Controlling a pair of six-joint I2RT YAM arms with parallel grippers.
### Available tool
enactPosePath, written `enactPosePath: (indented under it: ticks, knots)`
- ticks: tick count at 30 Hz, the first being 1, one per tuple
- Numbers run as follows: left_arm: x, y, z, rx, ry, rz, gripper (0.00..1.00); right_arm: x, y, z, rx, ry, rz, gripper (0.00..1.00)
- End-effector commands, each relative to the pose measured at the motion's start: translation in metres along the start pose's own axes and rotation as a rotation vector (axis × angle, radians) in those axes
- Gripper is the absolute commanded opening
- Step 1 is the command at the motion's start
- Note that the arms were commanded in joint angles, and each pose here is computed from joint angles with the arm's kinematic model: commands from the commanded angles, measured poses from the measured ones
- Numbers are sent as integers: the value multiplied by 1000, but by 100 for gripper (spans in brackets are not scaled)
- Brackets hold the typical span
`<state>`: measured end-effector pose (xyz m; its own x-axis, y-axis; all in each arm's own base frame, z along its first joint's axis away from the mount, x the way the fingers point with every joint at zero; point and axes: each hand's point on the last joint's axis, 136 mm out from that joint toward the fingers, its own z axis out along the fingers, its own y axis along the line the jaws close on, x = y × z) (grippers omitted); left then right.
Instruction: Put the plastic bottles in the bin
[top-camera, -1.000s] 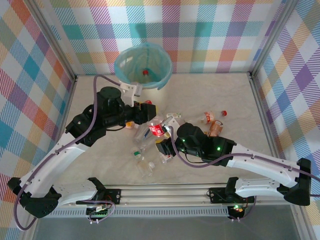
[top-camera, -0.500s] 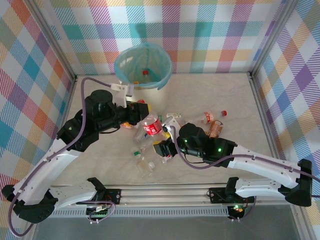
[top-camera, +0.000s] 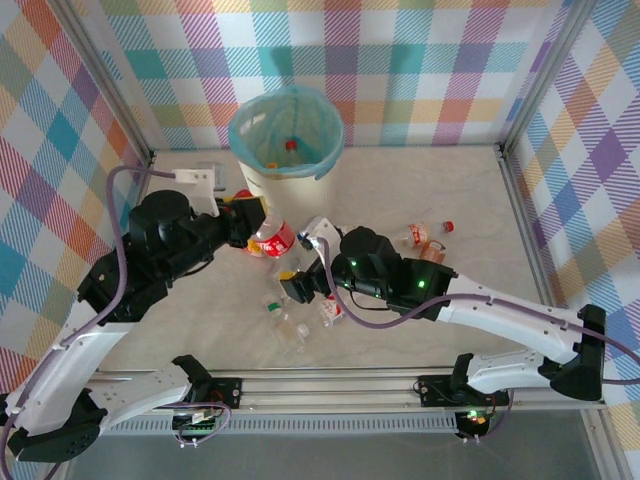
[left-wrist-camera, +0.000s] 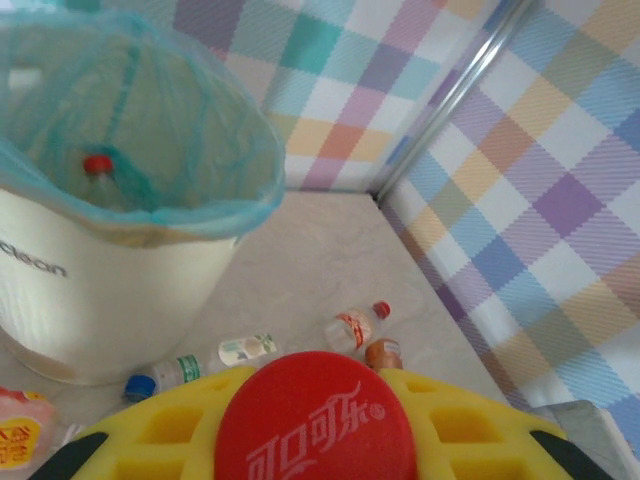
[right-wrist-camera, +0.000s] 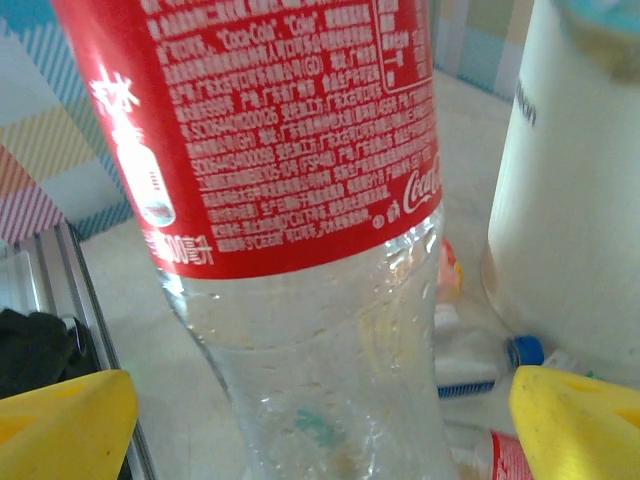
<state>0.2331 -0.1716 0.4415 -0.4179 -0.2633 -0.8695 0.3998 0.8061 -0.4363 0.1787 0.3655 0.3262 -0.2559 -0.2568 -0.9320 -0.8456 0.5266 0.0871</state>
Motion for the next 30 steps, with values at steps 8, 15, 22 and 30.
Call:
enactPosePath:
  ticks: [8,15,22,30]
  knots:
    - [-102,-14,-32,-81,-258,108,0,-124,-19,-27,75,-281,-43,99]
    - [-159,-25,-7,-199,-349,247,0,-181,-68,-25,172,-354,2,100]
    - [-199,-23,63,-247,-365,318,0,-210,-131,-2,269,-370,38,99]
    - [-222,10,120,-275,-397,265,0,-198,-189,24,341,-308,104,98]
